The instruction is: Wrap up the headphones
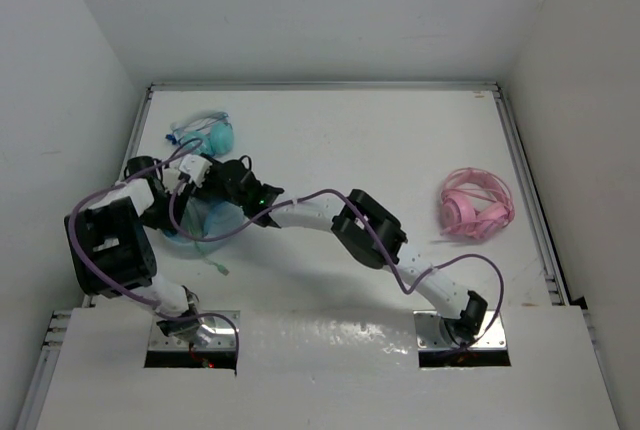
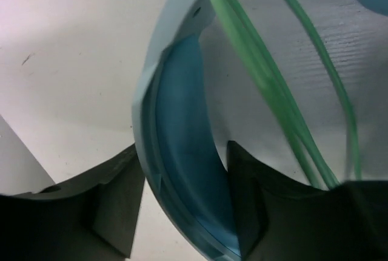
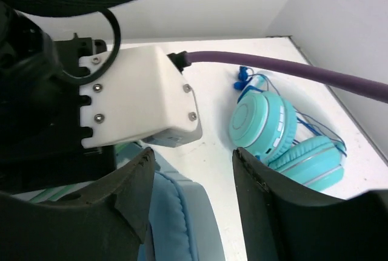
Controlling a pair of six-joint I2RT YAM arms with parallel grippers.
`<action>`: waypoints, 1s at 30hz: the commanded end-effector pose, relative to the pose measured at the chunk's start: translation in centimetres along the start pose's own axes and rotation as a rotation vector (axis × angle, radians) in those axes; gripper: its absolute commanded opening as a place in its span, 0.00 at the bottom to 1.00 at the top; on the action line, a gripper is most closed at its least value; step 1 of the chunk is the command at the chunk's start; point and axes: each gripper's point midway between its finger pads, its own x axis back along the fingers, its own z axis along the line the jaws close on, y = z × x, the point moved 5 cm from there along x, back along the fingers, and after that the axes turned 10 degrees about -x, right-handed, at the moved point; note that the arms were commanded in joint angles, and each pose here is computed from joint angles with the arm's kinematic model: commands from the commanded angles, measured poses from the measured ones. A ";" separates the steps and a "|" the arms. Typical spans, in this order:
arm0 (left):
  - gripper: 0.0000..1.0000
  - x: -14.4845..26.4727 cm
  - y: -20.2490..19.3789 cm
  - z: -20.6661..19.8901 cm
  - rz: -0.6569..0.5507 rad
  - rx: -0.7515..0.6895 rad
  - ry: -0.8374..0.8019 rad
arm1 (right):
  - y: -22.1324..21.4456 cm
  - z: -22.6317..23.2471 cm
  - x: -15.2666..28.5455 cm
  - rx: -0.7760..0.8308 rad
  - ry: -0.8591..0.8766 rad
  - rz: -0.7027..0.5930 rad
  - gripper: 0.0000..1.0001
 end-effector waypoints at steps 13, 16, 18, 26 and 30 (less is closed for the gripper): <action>0.61 3.6 2.7 3.2 -0.104 0.052 0.157 | 11.9 -2.3 10.3 -0.052 -0.066 -0.271 0.71; 0.63 4.0 3.2 3.4 -0.127 0.053 0.156 | 13.2 -2.2 12.4 -0.038 -0.015 -0.222 0.82; 0.66 4.3 3.6 3.7 -0.148 0.058 0.165 | 13.4 -2.0 13.6 -0.031 0.011 -0.158 0.91; 0.77 6.8 5.4 5.7 -0.248 0.136 0.287 | 10.9 -7.4 19.3 -0.114 -0.236 0.009 0.99; 0.90 9.3 5.3 7.6 -0.307 0.248 0.454 | 6.5 -14.8 25.2 -0.378 -0.492 0.115 0.99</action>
